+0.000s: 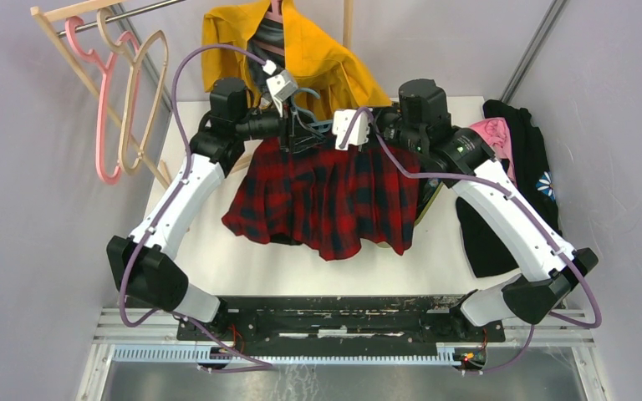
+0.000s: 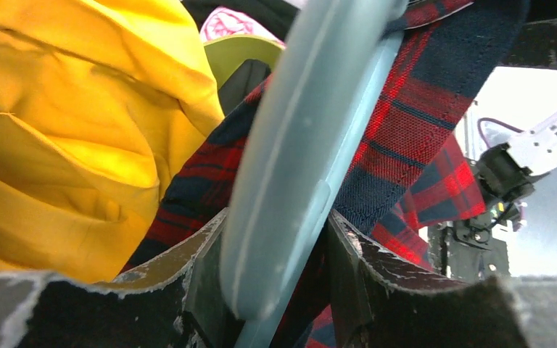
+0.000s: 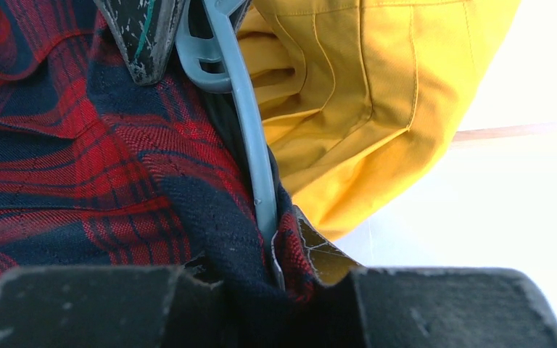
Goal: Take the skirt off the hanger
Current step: Remove the skirt from the hanger, then place the skirt in the bin.
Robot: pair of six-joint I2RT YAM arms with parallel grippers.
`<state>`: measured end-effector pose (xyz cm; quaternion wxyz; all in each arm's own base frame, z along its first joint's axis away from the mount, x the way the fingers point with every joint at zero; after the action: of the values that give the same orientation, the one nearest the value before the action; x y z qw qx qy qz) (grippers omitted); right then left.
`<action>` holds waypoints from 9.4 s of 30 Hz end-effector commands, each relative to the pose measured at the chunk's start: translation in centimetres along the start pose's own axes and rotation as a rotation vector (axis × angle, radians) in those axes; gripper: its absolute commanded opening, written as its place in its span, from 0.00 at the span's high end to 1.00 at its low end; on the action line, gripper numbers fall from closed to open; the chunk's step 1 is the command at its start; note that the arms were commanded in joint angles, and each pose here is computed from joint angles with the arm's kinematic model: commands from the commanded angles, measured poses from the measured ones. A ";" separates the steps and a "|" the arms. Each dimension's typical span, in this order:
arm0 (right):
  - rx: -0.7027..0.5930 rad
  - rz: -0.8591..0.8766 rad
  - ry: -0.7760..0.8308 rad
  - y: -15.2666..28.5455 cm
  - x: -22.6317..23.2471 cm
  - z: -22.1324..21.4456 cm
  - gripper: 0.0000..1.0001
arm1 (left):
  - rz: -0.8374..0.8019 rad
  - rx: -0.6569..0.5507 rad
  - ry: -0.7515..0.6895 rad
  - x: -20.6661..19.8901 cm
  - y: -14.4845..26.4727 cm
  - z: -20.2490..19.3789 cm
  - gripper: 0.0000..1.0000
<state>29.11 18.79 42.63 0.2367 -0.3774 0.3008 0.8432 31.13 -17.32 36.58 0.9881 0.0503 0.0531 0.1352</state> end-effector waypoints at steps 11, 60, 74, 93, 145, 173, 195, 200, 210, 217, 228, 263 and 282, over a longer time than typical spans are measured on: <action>-0.143 -0.207 0.038 2.8 -3.8 3.0 0.99 | 0.260 0.081 -0.038 0.5 -2.5 1.0 0.97; -0.516 -0.470 -0.295 -6.7 -10.7 3.8 0.98 | -0.116 -0.033 -0.069 -8.6 -4.9 0.9 0.75; -0.443 -0.503 -0.300 -2.4 -8.0 2.9 0.54 | -0.004 -0.056 -0.010 -7.6 -5.5 2.0 0.97; -0.328 -0.349 -0.318 4.1 -2.6 2.1 0.24 | 0.123 -0.041 0.006 -5.0 -7.5 1.1 0.97; -0.092 -1.000 -0.381 3.8 -14.1 -3.3 0.99 | 0.546 0.277 -0.021 -4.0 2.0 -7.3 0.97; -0.029 -1.073 -0.359 3.5 -16.9 -8.3 0.99 | 0.735 0.348 0.031 -3.5 7.2 -9.1 0.97; -0.013 -0.819 -0.610 -3.8 -10.4 -12.5 0.99 | 0.711 -0.067 -0.234 -5.2 8.4 8.3 0.97; 0.012 -0.716 -0.627 -7.9 -7.5 -13.2 0.99 | 0.654 -0.194 -0.286 -5.1 7.8 12.8 0.97; -0.056 -0.503 -0.695 -9.9 -1.5 -8.8 0.99 | 0.659 -0.265 -0.311 -3.3 6.3 14.0 0.97; -0.113 -0.446 -0.733 -6.0 0.4 -4.5 0.99 | 0.688 -0.277 -0.295 -1.4 5.0 13.8 0.97; -0.204 -0.788 -0.617 3.3 -9.7 0.5 0.99 | 0.739 -0.278 -0.263 -0.8 4.8 11.6 0.97; -0.399 -0.734 -1.130 9.7 -6.6 0.7 0.99 | 0.787 -0.106 -0.187 -5.1 8.6 4.8 0.97; 0.538 -0.674 -1.373 -0.2 11.6 -11.2 0.99 | 0.791 -0.051 -0.203 -5.2 8.0 4.1 0.97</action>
<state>25.24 12.62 31.61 0.6626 0.2021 0.1257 0.7102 24.59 -11.68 40.94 0.8679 0.0681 -0.0489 0.4896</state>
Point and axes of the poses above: each gripper's point midway between its finger pads, its own y axis back along the fingers, its own x axis along the line the jaws close on, z = x × y, the point moved 10 cm from there along y, back along the fingers, and after that the axes turned 2 degrees about -y, right-handed, at the moved point
